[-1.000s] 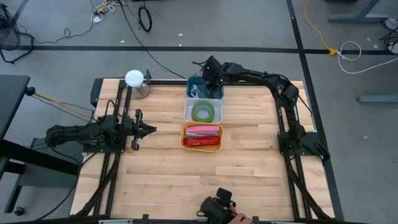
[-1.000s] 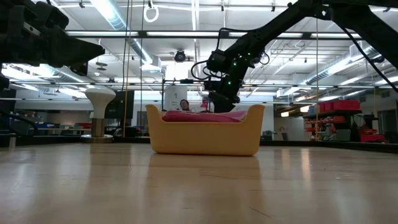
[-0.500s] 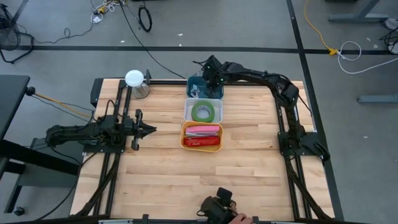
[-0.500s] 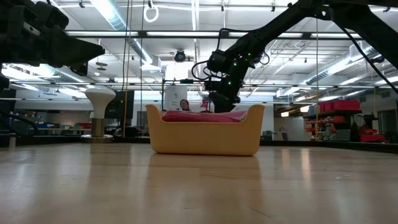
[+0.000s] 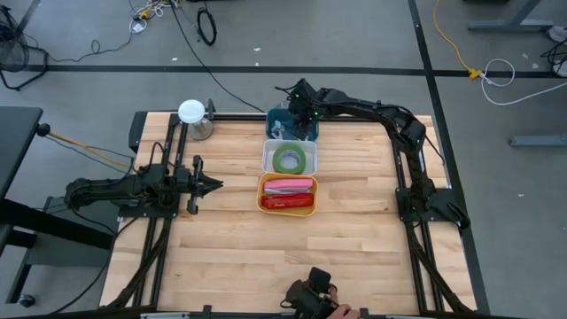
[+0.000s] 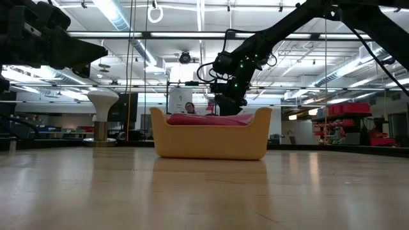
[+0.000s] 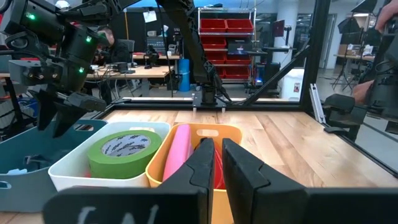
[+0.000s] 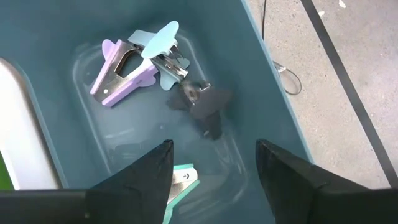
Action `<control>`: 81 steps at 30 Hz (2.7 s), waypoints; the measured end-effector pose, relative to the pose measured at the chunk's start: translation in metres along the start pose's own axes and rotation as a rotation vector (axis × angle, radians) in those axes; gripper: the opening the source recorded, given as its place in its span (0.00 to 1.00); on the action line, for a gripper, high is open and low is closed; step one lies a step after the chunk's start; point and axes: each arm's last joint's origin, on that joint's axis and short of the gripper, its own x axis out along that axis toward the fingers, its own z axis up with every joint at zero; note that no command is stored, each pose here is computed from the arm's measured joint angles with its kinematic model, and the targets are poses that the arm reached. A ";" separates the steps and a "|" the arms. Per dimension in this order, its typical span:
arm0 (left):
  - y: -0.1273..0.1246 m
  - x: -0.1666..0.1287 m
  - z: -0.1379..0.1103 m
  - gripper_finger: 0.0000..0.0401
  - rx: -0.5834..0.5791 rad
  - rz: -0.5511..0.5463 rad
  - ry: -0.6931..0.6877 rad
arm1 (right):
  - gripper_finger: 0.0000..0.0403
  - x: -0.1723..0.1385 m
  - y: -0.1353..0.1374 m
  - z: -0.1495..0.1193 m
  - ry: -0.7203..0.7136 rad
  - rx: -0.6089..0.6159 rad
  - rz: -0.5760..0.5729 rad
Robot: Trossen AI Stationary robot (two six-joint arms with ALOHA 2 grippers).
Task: Pick and place Stapler, Stapler remover, tape
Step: Return to Home Position
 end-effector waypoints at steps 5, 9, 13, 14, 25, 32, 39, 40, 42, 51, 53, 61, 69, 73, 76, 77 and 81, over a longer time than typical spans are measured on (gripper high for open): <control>0.000 0.000 0.000 0.09 0.000 0.000 0.000 | 0.58 0.000 0.000 0.000 0.001 0.001 0.000; 0.000 0.000 0.000 0.09 0.000 0.000 0.000 | 0.58 0.000 0.001 0.000 0.001 0.000 0.001; 0.000 0.000 0.000 0.09 0.000 0.000 0.000 | 0.56 0.000 0.004 0.000 0.005 -0.008 0.004; 0.000 0.000 0.000 0.09 0.000 0.000 0.000 | 0.55 0.000 0.006 0.001 0.006 -0.011 0.005; 0.000 0.000 0.000 0.09 0.000 0.000 0.000 | 0.41 -0.013 0.029 0.009 -0.023 -0.060 0.005; 0.000 0.000 0.000 0.09 0.000 0.000 0.000 | 0.29 -0.030 0.052 0.015 -0.057 -0.104 0.026; 0.000 0.000 0.000 0.09 0.000 0.000 0.000 | 0.19 -0.046 0.089 0.021 -0.097 -0.179 0.067; 0.000 0.000 0.000 0.09 0.000 0.000 0.000 | 0.17 -0.048 0.096 0.022 -0.101 -0.190 0.076; 0.000 0.000 0.000 0.09 0.000 0.000 0.000 | 0.15 -0.050 0.108 0.023 -0.115 -0.212 0.097; 0.000 0.000 0.000 0.09 0.000 0.000 -0.001 | 0.05 -0.059 0.151 0.025 -0.162 -0.268 0.146; 0.000 0.000 0.000 0.09 0.000 0.000 0.000 | 0.03 -0.061 0.158 0.027 -0.185 -0.248 0.158; 0.000 0.000 0.000 0.09 0.000 0.000 -0.001 | 0.00 -0.066 0.173 0.035 -0.278 -0.153 0.258; 0.000 0.000 0.000 0.09 0.000 -0.001 -0.001 | 0.00 -0.088 0.172 0.040 -0.362 -0.151 0.262; 0.000 0.000 0.000 0.09 0.000 -0.001 0.000 | 0.00 -0.106 0.174 0.035 -0.440 -0.155 0.271; 0.000 0.000 0.000 0.09 0.000 -0.001 0.001 | 0.00 -0.120 0.178 0.027 -0.520 -0.173 0.282; 0.000 0.000 0.000 0.09 0.000 -0.001 0.000 | 0.00 -0.125 0.180 0.022 -0.540 -0.177 0.288; 0.000 0.000 0.000 0.09 0.000 -0.001 0.000 | 0.00 -0.142 0.190 -0.001 -0.596 -0.197 0.320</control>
